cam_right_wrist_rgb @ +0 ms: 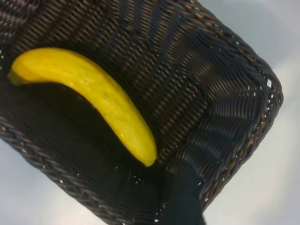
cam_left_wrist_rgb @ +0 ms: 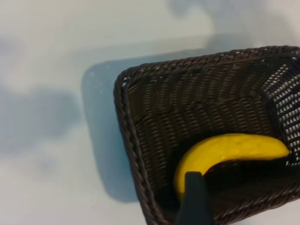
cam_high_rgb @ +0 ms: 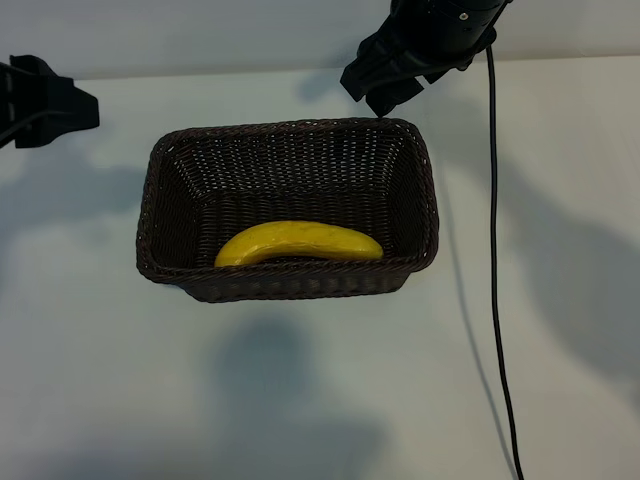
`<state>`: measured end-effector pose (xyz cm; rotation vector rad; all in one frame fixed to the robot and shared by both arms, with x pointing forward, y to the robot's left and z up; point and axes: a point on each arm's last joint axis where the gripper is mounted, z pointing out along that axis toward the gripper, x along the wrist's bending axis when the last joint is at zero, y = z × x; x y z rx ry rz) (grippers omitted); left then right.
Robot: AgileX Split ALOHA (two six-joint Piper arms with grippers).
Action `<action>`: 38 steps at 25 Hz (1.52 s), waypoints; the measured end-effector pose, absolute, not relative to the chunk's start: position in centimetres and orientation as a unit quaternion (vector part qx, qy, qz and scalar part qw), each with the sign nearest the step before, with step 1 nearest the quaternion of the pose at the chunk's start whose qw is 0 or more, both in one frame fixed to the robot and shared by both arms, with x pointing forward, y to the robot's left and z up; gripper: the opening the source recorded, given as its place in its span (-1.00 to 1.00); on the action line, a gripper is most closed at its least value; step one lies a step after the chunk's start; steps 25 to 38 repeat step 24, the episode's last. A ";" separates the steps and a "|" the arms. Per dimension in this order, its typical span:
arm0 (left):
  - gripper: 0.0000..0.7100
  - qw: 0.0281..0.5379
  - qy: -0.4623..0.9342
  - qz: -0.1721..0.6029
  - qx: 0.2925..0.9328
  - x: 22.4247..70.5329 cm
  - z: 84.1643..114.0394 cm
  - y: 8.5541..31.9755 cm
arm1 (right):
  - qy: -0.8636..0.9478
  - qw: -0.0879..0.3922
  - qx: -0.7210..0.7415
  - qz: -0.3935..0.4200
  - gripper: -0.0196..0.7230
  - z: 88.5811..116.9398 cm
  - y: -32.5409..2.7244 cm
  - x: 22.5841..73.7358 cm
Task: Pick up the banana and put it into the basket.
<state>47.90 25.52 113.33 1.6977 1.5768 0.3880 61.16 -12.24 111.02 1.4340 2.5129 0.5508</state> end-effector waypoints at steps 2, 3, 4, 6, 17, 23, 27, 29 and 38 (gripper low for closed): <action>0.58 0.388 0.620 0.152 0.665 47.9 113.4 25.5 | 0.849 0.100 0.484 0.184 0.57 111.0 -12.3 61.2; 0.58 0.389 0.620 0.152 0.665 47.9 113.4 25.5 | 0.849 0.100 0.484 0.184 0.57 111.0 -12.3 61.2; 0.58 0.390 0.620 0.152 0.664 47.9 113.4 25.5 | 0.849 0.100 0.484 0.184 0.57 111.0 -12.3 61.2; 0.58 0.390 0.620 0.152 0.664 47.9 113.4 25.5 | 0.849 0.100 0.484 0.184 0.57 111.0 -12.3 61.2; 0.58 0.391 0.620 0.153 0.663 48.0 113.4 25.5 | 0.849 0.100 0.484 0.184 0.57 111.0 -12.3 61.2; 0.58 0.391 0.620 0.153 0.663 48.0 113.4 25.5 | 0.849 0.100 0.484 0.184 0.57 111.0 -12.3 61.2; 0.58 0.391 0.620 0.153 0.663 48.0 113.4 25.5 | 0.849 0.101 0.484 0.184 0.57 111.0 -12.3 61.2; 0.58 0.391 0.620 0.153 0.663 48.0 113.4 25.5 | 0.849 0.101 0.484 0.184 0.57 111.0 -12.3 61.2; 0.58 0.391 0.620 0.153 0.663 48.0 113.4 25.5 | 0.849 0.101 0.484 0.184 0.57 111.0 -12.3 61.2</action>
